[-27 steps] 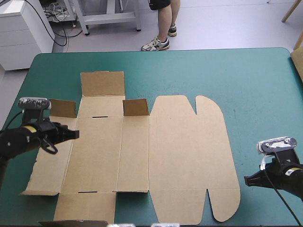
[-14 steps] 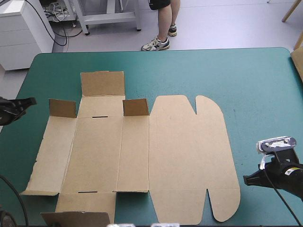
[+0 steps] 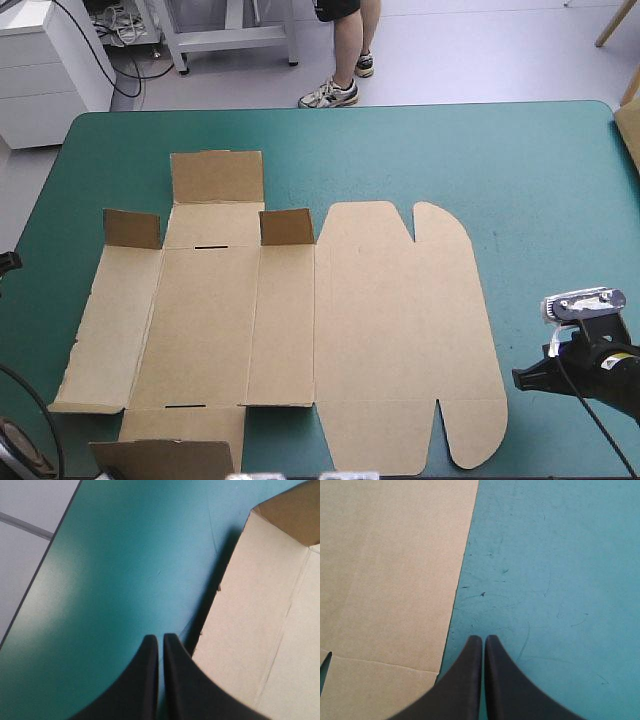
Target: Fold the box
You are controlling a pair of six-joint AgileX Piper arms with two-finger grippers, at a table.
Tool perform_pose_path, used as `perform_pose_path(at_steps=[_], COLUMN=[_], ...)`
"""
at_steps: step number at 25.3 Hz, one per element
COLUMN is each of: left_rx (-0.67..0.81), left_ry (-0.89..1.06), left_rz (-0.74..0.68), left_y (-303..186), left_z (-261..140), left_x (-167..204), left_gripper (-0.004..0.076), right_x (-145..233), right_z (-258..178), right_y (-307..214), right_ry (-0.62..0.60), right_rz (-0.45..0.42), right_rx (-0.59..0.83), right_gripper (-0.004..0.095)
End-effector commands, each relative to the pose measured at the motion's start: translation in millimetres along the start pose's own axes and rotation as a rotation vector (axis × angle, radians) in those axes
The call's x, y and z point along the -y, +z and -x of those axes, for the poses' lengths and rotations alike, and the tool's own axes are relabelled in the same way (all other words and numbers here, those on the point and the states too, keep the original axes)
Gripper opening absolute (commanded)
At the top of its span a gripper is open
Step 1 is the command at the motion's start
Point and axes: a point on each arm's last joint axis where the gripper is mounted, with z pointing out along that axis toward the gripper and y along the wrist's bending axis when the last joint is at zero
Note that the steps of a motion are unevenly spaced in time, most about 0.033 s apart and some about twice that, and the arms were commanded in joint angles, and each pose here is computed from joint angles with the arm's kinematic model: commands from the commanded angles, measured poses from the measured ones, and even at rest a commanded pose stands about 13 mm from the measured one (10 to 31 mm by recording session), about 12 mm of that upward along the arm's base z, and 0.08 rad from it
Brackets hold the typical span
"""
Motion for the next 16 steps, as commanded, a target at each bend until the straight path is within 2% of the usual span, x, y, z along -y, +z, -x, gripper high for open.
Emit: perform_pose_path(at_steps=[1,3,4,6,16], left_rx=[0.078,0.082,0.093,0.105,0.077], left_ry=[0.010,0.011,0.010,0.008,-0.018], left_rz=[0.003,0.005,0.007,0.013,-0.041], left_y=[-16.1,-16.2,-16.3,-16.4,-11.5], left_z=[5.2,5.6,6.6,7.7,3.5], left_x=[5.0,4.8,4.6,4.1,7.8], left_gripper=[0.0133,0.0269,0.0413,0.0542,0.0557], right_x=[1.7,1.7,1.7,1.7,1.7], right_z=[8.8,8.8,8.8,8.8,8.8], right_y=[-5.9,-5.9,-5.9,-5.9,-5.9], right_ry=[0.004,0.004,0.004,0.004,0.004], right_rz=[-0.019,-0.019,-0.019,-0.019,-0.019], right_rx=[0.070,0.070,0.070,0.070,0.070], right_gripper=[-0.0002,-0.0002,-0.0002,-0.0002,-0.0002])
